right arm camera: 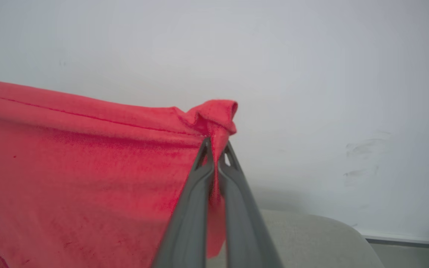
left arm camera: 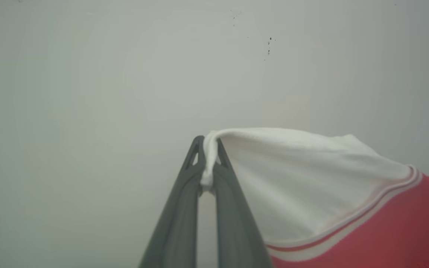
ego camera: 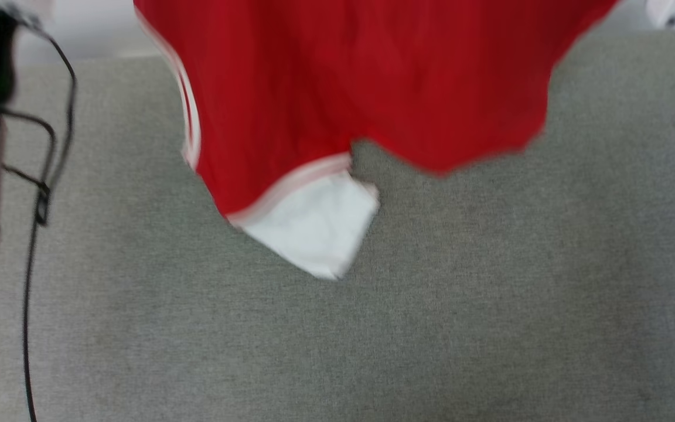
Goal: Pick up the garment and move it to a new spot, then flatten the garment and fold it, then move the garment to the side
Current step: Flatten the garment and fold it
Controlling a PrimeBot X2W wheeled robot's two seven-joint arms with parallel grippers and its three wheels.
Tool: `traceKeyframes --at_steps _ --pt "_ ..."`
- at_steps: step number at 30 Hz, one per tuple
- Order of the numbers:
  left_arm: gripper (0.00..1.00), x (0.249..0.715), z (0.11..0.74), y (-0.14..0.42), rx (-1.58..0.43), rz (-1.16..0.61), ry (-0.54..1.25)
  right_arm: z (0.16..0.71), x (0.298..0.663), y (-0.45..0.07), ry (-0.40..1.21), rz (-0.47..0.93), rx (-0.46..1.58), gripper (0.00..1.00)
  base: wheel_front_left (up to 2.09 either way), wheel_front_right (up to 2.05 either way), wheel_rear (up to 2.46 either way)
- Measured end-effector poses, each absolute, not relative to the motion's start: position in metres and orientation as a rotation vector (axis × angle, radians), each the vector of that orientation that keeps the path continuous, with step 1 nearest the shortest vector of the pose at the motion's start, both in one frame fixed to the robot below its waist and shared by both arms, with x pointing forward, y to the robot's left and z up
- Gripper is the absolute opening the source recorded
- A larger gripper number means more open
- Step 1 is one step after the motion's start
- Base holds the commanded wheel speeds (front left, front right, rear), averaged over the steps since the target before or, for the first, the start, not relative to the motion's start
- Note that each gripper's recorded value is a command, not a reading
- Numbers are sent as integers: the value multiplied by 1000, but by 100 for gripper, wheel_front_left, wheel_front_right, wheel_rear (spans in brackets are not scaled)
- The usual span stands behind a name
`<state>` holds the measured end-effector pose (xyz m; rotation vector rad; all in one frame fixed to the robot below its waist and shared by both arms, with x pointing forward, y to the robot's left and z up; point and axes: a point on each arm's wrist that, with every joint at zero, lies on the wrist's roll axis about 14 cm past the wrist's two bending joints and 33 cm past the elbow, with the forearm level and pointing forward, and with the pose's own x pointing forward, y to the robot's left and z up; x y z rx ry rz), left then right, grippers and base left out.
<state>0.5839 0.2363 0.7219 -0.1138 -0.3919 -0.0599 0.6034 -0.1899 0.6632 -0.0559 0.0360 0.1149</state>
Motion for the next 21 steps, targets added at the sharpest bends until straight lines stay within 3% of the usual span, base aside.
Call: traceKeyframes --at_steps 12,21 --pt "0 649 790 261 -86 -36 -587 730 671 -185 -177 103 -71 0 0 0 0" --pt "0 713 707 269 -56 -26 -463 660 728 -180 -86 106 -81 0 0 0 0"
